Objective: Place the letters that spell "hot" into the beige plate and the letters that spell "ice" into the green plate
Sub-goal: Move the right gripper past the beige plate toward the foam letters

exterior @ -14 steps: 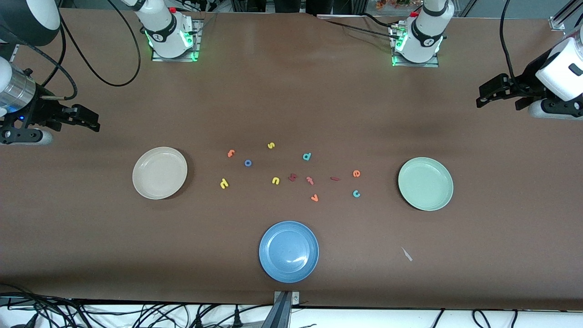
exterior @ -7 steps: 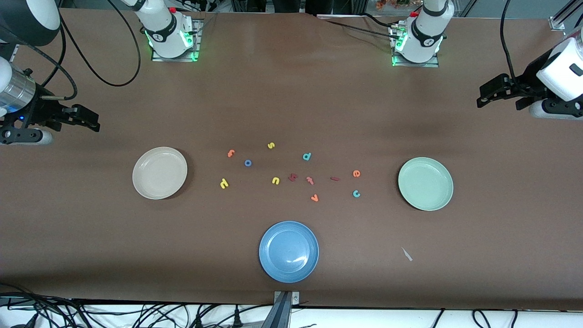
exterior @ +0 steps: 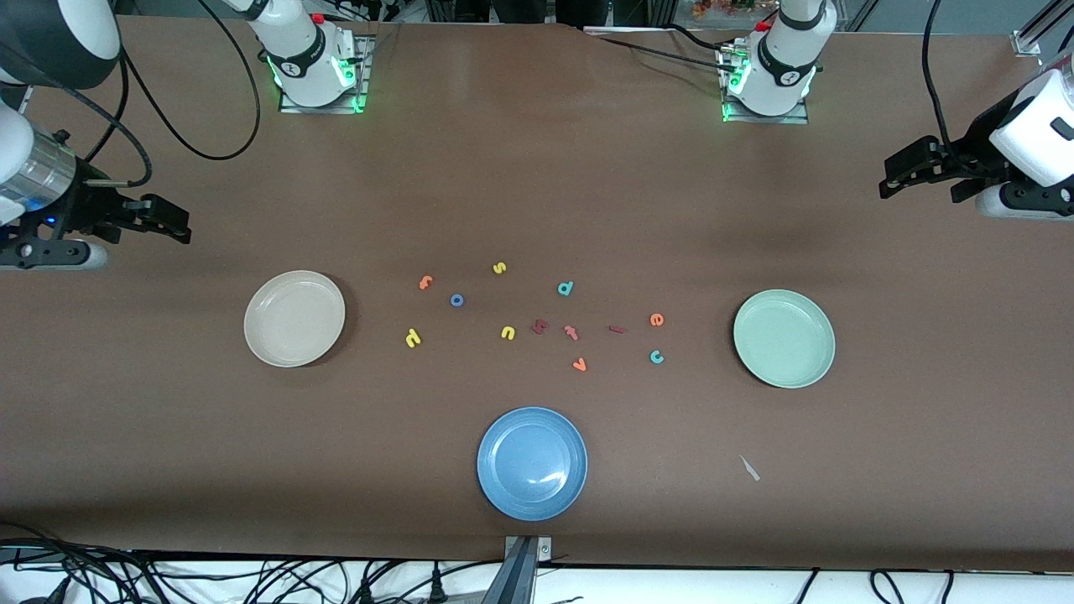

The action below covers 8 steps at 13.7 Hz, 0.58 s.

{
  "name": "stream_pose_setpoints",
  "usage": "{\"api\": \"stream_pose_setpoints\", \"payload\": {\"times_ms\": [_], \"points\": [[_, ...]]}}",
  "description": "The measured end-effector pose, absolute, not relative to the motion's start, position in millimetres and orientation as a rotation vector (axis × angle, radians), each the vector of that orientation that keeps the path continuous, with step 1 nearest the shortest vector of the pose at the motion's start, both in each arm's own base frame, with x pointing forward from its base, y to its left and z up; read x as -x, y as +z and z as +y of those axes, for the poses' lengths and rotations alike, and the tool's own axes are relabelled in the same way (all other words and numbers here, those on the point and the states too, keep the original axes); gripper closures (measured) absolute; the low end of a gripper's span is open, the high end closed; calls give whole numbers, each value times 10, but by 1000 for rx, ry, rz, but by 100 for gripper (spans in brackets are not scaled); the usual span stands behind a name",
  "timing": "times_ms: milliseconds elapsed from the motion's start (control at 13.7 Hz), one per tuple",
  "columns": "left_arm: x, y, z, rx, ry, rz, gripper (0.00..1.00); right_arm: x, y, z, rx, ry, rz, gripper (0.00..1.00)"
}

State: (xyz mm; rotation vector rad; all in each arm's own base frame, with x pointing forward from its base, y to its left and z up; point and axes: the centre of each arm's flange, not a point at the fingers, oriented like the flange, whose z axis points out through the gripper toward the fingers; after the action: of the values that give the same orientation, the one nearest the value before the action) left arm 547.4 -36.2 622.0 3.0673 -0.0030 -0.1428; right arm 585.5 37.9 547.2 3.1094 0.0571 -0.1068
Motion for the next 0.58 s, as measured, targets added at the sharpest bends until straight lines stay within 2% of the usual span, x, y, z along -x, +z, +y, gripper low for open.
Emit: {"api": "stream_pose_setpoints", "payload": {"times_ms": [365, 584], "points": [[-5475, 6221, -354, -3067, -142, 0, 0, -5906, 4848, 1036, -3069, -315, 210, 0], [-5476, 6224, -346, -3067, -142, 2, 0, -5955, 4442, 1269, -3114, -377, -38, 0]]}}
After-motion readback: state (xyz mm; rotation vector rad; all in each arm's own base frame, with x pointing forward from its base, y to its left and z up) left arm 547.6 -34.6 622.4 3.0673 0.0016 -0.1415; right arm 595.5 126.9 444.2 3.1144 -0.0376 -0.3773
